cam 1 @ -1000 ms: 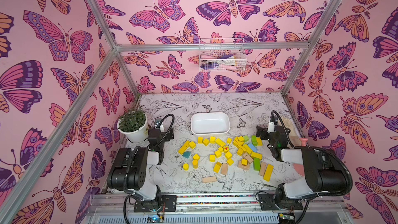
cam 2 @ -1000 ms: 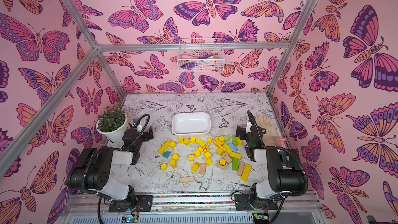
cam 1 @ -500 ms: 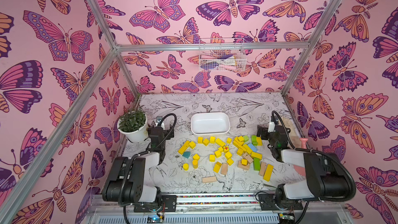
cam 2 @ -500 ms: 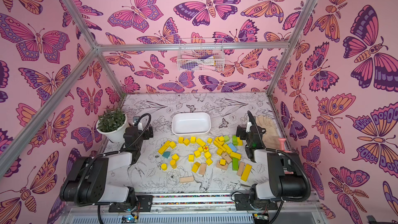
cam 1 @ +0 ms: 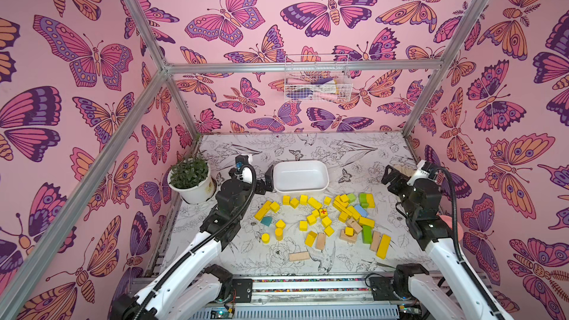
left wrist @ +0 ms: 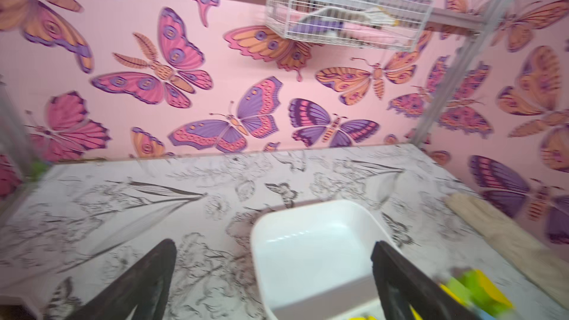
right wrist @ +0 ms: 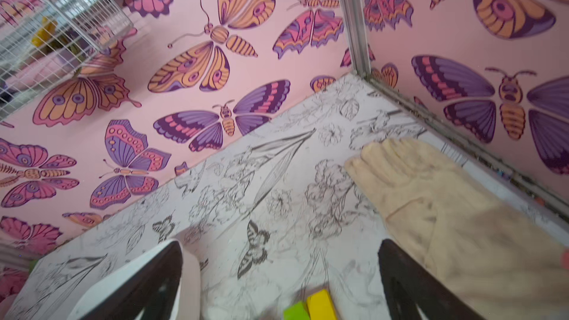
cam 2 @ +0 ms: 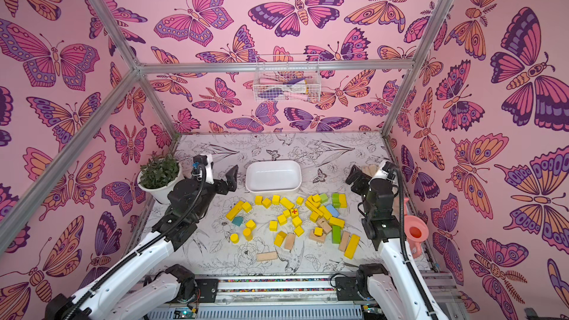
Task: Pick out the yellow building blocks
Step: Pick up the building block from the center of the board.
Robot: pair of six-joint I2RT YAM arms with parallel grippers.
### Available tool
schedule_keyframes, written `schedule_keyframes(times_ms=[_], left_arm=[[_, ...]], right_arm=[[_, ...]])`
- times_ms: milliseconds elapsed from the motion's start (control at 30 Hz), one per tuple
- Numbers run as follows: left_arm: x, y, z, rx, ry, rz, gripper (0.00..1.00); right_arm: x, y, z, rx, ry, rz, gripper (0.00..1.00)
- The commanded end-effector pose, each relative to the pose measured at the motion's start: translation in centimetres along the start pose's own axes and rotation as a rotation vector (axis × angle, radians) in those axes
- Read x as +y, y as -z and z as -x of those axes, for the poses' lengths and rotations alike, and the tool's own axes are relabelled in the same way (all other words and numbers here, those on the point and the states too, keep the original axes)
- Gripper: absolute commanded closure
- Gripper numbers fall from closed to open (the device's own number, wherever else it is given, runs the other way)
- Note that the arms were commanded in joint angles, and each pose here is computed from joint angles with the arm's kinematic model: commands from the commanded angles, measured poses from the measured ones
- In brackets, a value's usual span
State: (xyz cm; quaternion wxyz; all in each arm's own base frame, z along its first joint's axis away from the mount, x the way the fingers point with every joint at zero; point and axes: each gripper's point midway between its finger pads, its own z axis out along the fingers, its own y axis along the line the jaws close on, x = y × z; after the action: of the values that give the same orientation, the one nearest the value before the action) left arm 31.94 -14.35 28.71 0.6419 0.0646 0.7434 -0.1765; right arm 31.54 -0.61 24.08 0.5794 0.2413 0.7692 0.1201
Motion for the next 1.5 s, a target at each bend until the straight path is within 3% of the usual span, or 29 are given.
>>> schedule_keyframes(times_ms=[0,167,267,467,667,900,1133,1467], left_arm=[[-2.6,1.2,-4.9,0.21,0.115,-0.112,0.0],[-4.6,2.1,-8.4,0.318,0.107,-0.183,0.0],[-5.7,2.7,-10.0,0.348,0.092,-0.24,0.0],[-4.3,2.9,-11.1,0.348,0.124,-0.158,0.0],[-2.2,3.0,-11.9,0.368,0.174,-0.029,0.0],[-1.4,3.4,-13.1,0.37,0.229,-0.001,0.0],[-0.7,4.1,-13.0,0.3,0.291,-0.013,0.0],[-0.1,4.5,-12.4,0.253,0.312,-0.015,0.0]], right_arm=[[0.3,1.2,-3.5,0.254,-0.045,-0.011,0.01],[1.4,2.4,-8.8,0.6,-0.031,0.027,0.01],[1.2,3.4,-11.1,0.716,-0.027,0.03,0.01],[-0.8,5.2,-15.0,0.9,-0.008,-0.079,0.01],[-3.4,6.3,-16.9,0.957,0.027,-0.209,0.0],[-4.1,5.8,-19.2,1.007,-0.017,-0.231,0.17],[-4.2,3.9,-20.0,1.066,0.031,-0.258,0.24],[-5.3,2.6,-20.4,1.069,0.069,-0.318,0.22]])
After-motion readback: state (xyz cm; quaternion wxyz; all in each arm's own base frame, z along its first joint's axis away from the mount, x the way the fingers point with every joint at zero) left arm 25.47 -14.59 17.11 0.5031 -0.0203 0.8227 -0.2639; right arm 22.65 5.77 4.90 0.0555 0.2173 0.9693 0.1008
